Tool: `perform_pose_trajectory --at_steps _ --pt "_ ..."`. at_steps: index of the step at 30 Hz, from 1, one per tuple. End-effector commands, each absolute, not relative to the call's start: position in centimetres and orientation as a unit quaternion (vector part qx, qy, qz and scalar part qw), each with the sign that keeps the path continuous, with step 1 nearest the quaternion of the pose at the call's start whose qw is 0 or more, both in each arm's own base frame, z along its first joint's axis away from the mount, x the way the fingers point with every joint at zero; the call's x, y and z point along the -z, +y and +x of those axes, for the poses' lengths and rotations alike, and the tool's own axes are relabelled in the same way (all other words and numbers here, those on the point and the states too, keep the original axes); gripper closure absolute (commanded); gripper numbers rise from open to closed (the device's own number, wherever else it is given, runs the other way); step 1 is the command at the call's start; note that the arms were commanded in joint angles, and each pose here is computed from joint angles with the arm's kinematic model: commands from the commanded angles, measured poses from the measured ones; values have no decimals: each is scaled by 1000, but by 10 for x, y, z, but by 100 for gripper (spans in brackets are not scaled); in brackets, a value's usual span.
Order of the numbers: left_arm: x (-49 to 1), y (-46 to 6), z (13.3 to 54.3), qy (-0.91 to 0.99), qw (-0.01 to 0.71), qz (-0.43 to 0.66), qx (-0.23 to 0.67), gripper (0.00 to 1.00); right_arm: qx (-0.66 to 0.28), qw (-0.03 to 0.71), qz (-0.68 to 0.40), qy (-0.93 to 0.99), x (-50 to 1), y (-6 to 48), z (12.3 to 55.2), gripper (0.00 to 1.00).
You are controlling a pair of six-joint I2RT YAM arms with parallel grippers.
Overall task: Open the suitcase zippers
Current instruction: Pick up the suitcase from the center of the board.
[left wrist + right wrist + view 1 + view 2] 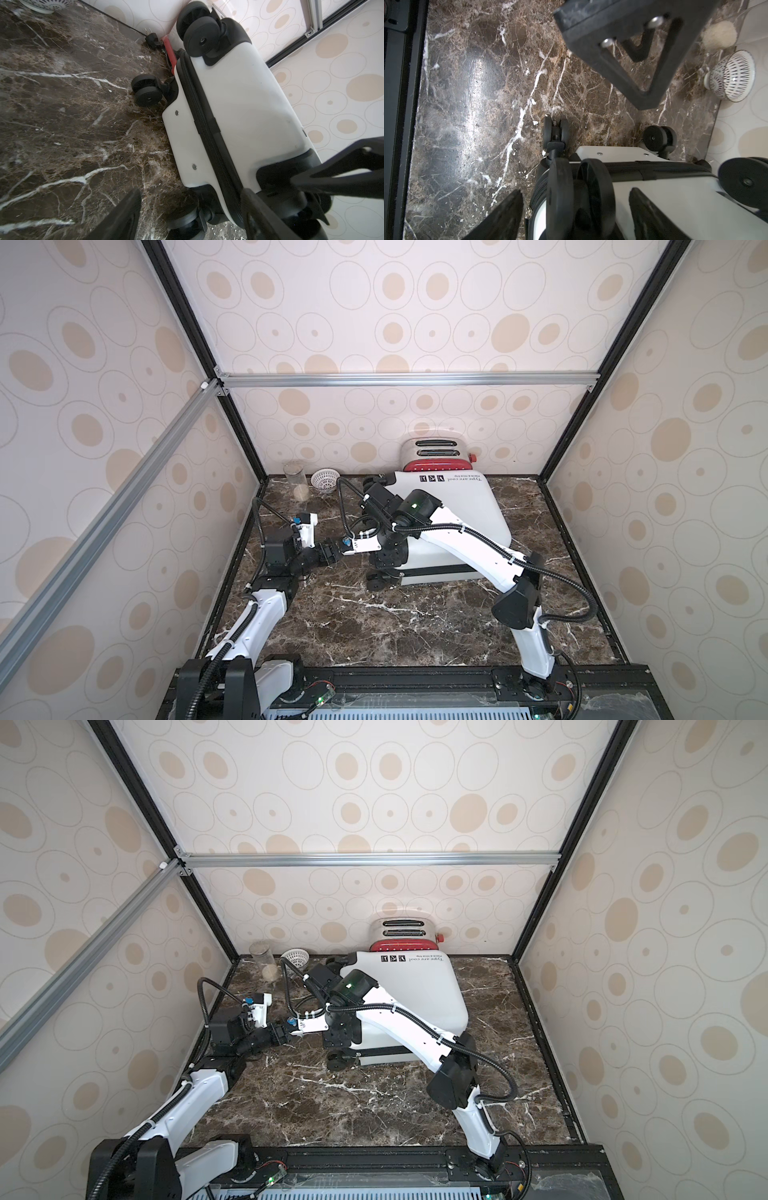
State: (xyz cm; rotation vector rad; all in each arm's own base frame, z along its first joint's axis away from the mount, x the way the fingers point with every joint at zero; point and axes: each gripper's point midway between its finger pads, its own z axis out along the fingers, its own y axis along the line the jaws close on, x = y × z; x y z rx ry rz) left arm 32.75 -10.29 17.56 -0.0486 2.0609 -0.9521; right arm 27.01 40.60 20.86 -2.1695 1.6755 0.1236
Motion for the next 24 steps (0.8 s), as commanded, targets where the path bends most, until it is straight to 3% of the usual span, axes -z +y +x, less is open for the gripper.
perform_pose_trajectory --at_steps 1,4,8,13,17,19,24 --pt "-176 -102 327 824 423 -7 377 24 -46 150 -782 604 -191 401 262 20" --pt "-177 -101 327 826 424 -3 370 24 -45 132 -777 613 -179 402 266 29" --pt "-182 -100 327 827 434 10 358 25 -47 149 -776 612 -189 407 269 57" --pt "-207 -102 322 806 476 48 350 28 -57 217 -764 604 -233 412 272 79" --pt "-247 -111 308 753 549 112 345 30 -90 319 -722 607 -292 418 280 95" --pt "-267 -118 296 716 593 157 333 31 -126 377 -686 609 -326 419 284 100" --pt "-300 -136 254 613 686 260 293 33 -244 491 -576 606 -396 407 297 100"
